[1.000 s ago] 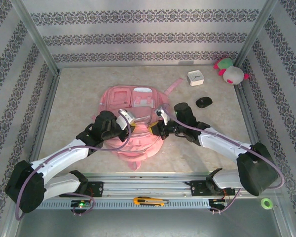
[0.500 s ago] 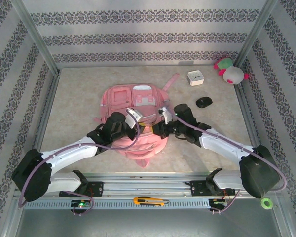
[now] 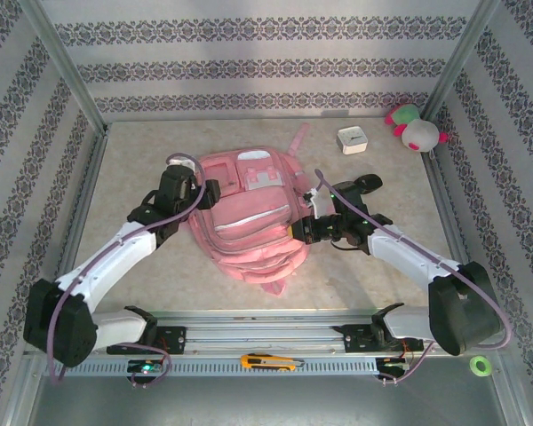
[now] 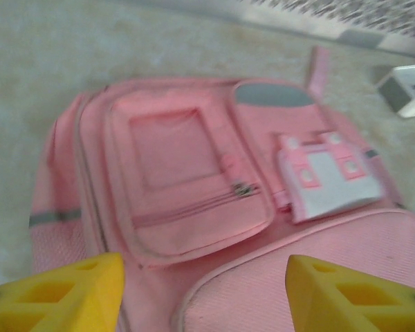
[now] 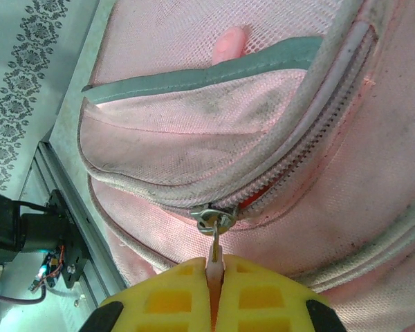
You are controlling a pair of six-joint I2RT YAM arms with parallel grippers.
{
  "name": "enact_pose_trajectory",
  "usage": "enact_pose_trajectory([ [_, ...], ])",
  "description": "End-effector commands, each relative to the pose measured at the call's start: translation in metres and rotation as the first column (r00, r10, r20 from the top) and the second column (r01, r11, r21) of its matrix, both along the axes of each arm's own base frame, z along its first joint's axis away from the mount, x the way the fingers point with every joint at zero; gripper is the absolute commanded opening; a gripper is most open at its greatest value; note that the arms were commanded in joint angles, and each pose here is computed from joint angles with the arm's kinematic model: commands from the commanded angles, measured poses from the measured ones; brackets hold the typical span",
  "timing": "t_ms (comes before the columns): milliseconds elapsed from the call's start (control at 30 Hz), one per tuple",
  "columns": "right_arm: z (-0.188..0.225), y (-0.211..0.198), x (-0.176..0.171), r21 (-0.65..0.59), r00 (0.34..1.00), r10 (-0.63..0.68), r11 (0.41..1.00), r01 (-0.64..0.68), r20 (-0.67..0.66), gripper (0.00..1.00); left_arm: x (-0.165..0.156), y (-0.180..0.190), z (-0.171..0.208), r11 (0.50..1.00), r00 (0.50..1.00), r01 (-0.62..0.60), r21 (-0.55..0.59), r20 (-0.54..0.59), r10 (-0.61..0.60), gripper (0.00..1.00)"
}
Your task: Pack books, pencil case, and school supplies into a backpack
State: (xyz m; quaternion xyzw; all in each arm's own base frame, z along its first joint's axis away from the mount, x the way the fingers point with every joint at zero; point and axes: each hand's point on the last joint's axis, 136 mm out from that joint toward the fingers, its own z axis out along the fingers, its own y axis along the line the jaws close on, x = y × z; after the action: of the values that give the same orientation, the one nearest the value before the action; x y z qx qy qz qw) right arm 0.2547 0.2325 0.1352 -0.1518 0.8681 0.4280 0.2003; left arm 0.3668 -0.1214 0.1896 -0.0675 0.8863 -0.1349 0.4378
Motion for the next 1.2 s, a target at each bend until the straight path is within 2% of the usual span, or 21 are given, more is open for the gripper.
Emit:
enact_pose_trajectory([
  [0,0.009,0.001,0.0,0.009,1.0,0.025,1.0,-0.025,0.016,0.0,0.0,0.001,-0.036,0.987,0.987,-0.099,-0.127,-0.14,0.081,0.62],
  [133,0.009,0.002,0.0,0.008,0.999,0.029,1.0,-0.029,0.017,0.0,0.006,-0.014,-0.049,0.974,0.981,-0.095,-0.205,-0.184,0.057,0.54],
  [300,0.012,0.003,0.002,0.014,0.999,0.035,0.999,-0.036,0.024,0.0,0.002,-0.019,-0.066,0.967,0.972,-0.101,-0.234,-0.229,0.046,0.46],
  [433,0.016,0.0,0.015,0.023,0.999,0.02,1.0,-0.021,0.033,0.0,-0.014,-0.018,-0.069,0.96,0.968,-0.106,-0.259,-0.247,0.041,0.24],
  [567,0.015,-0.002,0.035,0.025,0.999,0.012,1.0,-0.012,0.032,0.0,-0.035,-0.009,-0.067,0.948,0.968,-0.15,-0.282,-0.235,0.083,0.0],
  [667,0.016,-0.005,0.051,0.028,0.999,0.01,1.0,-0.011,0.034,0.0,-0.05,-0.006,-0.065,0.928,0.969,-0.176,-0.327,-0.223,0.106,0.0],
  [800,0.023,-0.011,0.068,0.02,0.999,-0.015,1.0,0.014,0.048,0.0,-0.06,-0.01,-0.055,0.876,0.975,-0.201,-0.438,-0.175,0.136,0.0],
  [900,0.019,-0.006,0.056,0.002,0.999,-0.003,1.0,0.003,0.045,0.0,-0.059,-0.011,-0.052,0.831,0.97,-0.241,-0.501,-0.159,0.185,0.0],
  [1067,0.008,0.009,0.022,-0.071,0.999,0.037,0.997,-0.035,0.038,0.0,-0.051,-0.008,-0.047,0.788,0.954,-0.298,-0.539,-0.144,0.262,0.0],
  [1167,0.011,0.019,0.007,-0.106,0.997,0.063,0.993,-0.057,0.051,0.0,-0.047,-0.011,-0.034,0.789,0.955,-0.29,-0.542,-0.107,0.277,0.0],
])
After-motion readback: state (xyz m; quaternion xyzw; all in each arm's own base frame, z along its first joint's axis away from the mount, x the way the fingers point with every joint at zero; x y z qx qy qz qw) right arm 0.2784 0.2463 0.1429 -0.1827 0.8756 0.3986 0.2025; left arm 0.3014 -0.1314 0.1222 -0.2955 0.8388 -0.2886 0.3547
